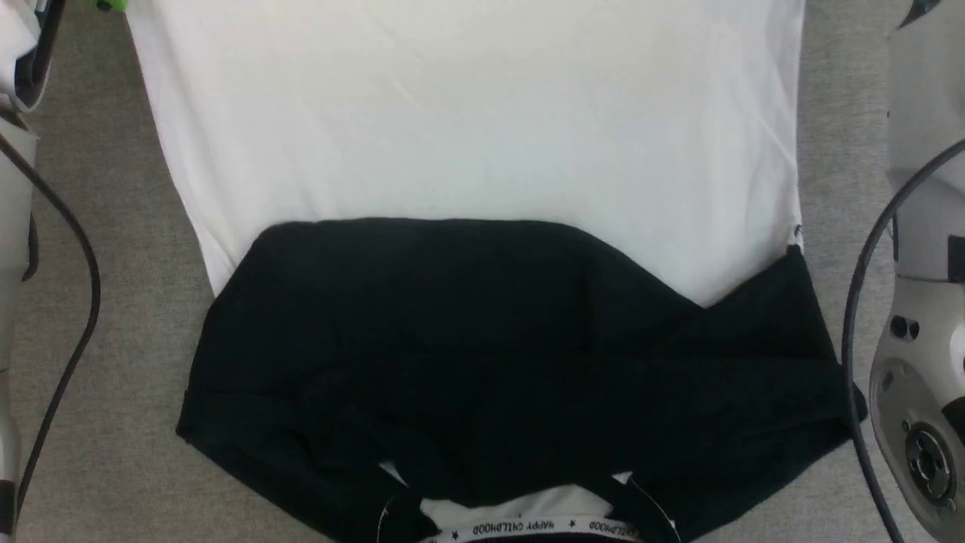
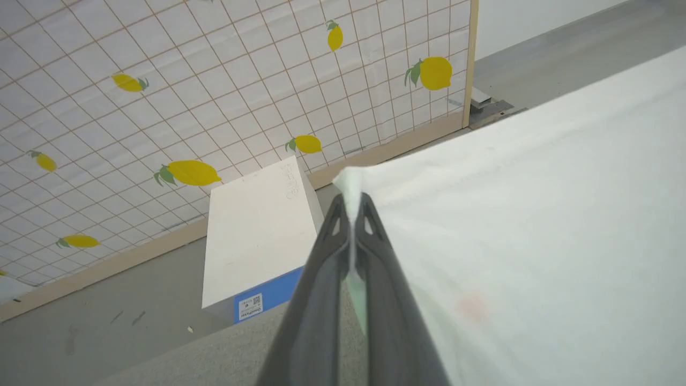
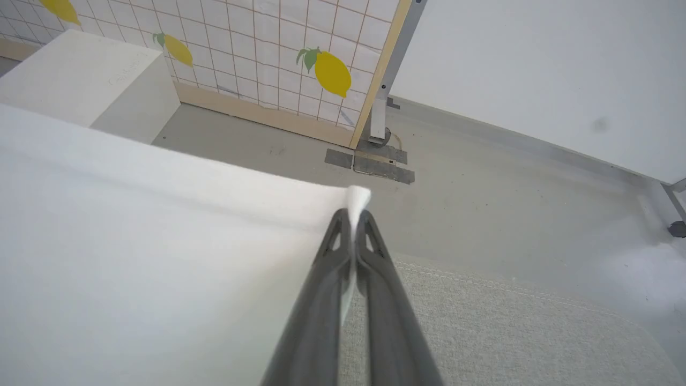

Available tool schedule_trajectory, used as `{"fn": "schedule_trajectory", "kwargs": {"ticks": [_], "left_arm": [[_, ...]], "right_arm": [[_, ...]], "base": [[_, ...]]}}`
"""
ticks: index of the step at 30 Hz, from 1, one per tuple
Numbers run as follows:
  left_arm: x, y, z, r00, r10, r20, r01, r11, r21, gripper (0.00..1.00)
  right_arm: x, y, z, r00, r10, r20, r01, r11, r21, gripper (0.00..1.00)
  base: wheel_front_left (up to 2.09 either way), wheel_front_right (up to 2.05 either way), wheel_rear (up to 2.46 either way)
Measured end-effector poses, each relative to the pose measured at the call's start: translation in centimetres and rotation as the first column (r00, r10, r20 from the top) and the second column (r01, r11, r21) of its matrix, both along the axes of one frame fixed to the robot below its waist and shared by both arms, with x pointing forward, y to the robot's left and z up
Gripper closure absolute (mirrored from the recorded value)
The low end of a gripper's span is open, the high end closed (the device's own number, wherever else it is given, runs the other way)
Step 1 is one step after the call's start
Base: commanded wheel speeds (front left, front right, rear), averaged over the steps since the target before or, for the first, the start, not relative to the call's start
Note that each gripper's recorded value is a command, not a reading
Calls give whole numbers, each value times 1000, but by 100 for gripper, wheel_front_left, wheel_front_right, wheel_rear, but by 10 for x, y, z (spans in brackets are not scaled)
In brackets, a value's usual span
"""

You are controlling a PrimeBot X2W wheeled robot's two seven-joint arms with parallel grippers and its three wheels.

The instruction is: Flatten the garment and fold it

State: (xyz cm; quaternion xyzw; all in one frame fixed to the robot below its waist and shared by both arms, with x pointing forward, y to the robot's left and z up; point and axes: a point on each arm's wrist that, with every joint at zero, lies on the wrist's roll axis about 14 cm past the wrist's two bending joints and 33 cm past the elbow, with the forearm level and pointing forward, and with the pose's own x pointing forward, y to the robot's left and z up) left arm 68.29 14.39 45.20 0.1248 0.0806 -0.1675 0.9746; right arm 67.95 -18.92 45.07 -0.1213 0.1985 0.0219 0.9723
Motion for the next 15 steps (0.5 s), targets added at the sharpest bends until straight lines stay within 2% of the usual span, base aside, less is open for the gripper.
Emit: {"fn": "schedule_trajectory", "kwargs": {"ticks": [6,15], "left_arm": [[-19,2,24,997,-8,80,11,999,-33,100],[-110,-1,35,996,-27,87,38,991,-127,100]], "right_arm": [[-26,9,19,993,38,111,-46,996,72,100],[-101,11,47,969,92,228,-123,985,125,100]], "base": [[0,0,0],[0,0,0]]}}
